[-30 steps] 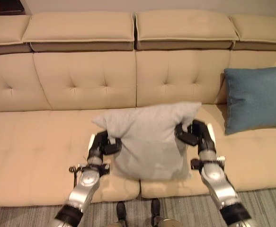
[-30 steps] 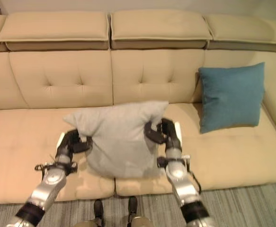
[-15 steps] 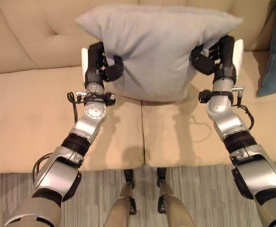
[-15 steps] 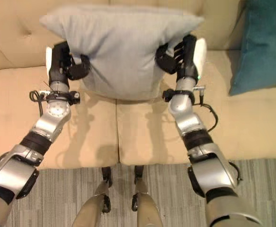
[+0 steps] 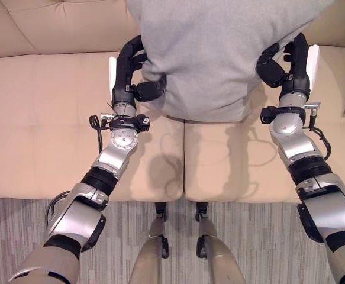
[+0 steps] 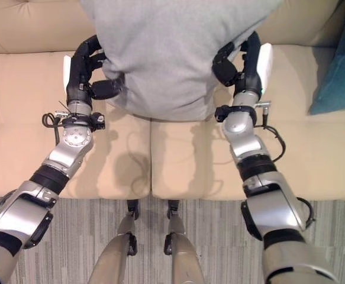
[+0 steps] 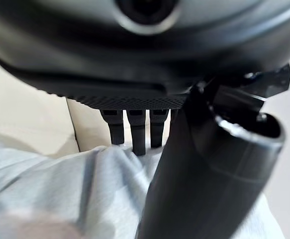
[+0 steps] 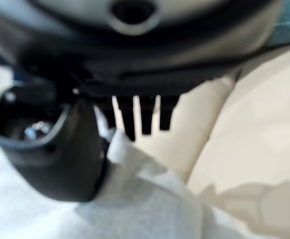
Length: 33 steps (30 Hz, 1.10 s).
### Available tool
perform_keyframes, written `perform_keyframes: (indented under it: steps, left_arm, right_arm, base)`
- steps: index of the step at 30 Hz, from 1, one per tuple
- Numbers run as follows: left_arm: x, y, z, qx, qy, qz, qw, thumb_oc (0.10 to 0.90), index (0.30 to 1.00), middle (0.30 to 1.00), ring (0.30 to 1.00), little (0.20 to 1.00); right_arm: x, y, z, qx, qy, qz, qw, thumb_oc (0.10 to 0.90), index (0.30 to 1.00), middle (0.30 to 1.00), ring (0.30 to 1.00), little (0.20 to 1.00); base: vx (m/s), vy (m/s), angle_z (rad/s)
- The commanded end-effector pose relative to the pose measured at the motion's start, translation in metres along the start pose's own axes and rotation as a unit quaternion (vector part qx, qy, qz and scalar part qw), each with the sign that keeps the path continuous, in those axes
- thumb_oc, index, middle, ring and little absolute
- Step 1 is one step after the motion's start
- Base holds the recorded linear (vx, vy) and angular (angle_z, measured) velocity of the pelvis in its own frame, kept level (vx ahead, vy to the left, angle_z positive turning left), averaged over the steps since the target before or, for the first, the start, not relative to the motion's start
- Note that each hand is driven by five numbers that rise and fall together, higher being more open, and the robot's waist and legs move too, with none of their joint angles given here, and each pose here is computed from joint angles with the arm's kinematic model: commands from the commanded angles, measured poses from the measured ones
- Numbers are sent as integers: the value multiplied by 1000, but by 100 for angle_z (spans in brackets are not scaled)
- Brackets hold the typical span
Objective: Pick up all the scattered cushions and arrange them neatly on the sofa.
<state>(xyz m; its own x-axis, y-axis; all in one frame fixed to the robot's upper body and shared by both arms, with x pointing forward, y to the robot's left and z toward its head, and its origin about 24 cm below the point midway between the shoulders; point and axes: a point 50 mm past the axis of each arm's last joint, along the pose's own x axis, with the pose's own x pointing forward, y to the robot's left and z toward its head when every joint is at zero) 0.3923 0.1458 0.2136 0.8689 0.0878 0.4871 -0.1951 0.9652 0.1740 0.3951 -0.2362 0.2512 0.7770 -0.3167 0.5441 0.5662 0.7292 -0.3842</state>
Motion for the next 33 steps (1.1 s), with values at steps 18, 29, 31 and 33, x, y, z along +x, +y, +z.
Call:
perform_keyframes:
  steps: [18, 29, 31, 33]
  left_arm:
    - [-77, 53, -71, 11, 91, 5, 996, 800, 900, 900, 900, 900]
    - [-207, 70, -157, 52, 324, -32, 944, 800, 900, 900, 900, 900]
    - [-245, 80, -174, 78, 395, -39, 915, 800, 900, 900, 900, 900]
    - [-277, 89, -185, 106, 448, -53, 886, 800, 900, 900, 900, 900]
  right_arm:
    - [-44, -34, -63, 6, 58, 7, 998, 800, 900, 900, 900, 900]
    - [-156, 6, -139, 8, 204, 124, 971, 800, 900, 900, 900, 900]
    - [-189, 4, -161, -33, 246, 168, 954, 800, 900, 900, 900, 900]
    - [-219, 0, -178, -74, 282, 210, 933, 800, 900, 900, 900, 900]
  base:
    - [2, -10, 4]
    - [23, 4, -4]
    - [70, -8, 6]
    - [97, -11, 7]
